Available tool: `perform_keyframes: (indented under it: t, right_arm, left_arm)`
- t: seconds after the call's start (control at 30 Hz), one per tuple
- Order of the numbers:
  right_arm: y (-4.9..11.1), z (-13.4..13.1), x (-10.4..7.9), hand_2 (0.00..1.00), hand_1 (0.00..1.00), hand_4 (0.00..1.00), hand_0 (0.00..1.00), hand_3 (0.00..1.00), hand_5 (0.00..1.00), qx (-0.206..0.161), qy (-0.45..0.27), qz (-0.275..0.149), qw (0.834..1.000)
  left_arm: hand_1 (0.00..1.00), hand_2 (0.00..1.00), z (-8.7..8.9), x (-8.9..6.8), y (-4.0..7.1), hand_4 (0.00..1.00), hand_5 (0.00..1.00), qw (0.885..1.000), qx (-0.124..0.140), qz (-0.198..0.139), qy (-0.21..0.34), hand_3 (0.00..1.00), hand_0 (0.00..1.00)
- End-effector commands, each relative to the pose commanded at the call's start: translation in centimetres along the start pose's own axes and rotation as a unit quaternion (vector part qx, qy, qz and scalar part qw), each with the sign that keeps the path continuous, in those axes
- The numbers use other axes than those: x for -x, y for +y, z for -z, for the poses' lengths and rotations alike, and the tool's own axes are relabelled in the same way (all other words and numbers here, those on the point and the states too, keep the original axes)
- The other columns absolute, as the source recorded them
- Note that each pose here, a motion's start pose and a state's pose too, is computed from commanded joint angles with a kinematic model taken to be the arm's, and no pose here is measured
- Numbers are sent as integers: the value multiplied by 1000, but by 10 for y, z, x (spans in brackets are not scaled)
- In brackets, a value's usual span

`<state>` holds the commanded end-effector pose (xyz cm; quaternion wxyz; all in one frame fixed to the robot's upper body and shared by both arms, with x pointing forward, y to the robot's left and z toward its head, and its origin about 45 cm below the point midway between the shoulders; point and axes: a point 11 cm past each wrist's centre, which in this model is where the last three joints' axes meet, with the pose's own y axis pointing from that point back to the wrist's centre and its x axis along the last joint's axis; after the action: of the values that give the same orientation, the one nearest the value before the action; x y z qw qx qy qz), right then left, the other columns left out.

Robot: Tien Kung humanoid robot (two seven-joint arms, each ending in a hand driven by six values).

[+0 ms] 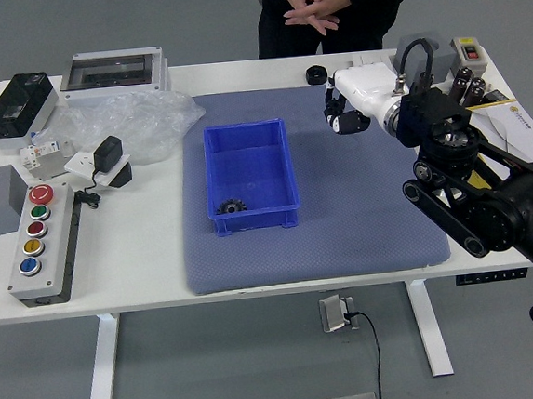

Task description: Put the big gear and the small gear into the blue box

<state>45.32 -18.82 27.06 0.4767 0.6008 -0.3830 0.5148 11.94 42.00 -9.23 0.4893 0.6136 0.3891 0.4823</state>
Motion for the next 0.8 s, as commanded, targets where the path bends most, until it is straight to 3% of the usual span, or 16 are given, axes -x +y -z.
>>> perform_keyframes:
  t: [0.13,0.27,0.5,0.53,0.7,0.73,0.8]
  right_arm:
    - [4,31,-14,499,475,459,582,508,182,-38,-4,-19,999]
    - [6,58,-14,499,475,459,582,508,182,-68,-9,-23,997]
    - [6,90,-5,499,475,460,582,508,182,-98,-21,-14,995]
    - [5,93,-2,525,487,483,588,569,204,-101,-22,-9,995]
    - [5,97,11,525,487,483,588,569,204,-104,-35,17,994]
    - [4,97,12,624,560,697,640,626,389,-104,-37,20,994]
    - [4,98,14,624,560,697,640,626,389,-105,-41,26,993]
  left_arm:
    - [788,782,0,0,0,664,374,1000,0,0,-1,760,826]
    - [788,782,1,-1,0,664,374,1000,-1,-1,-3,760,826]
    - [788,782,1,0,0,664,374,1000,-2,-1,-7,762,826]
    - [788,782,1,-1,0,665,375,1000,-2,-1,-7,763,826]
    - [788,782,2,-1,0,665,375,1000,-3,-1,-8,763,826]
    - [788,782,2,-1,0,665,375,1000,-3,-1,-8,763,826]
    - [788,782,2,0,0,665,375,1000,-3,-1,-8,763,826]
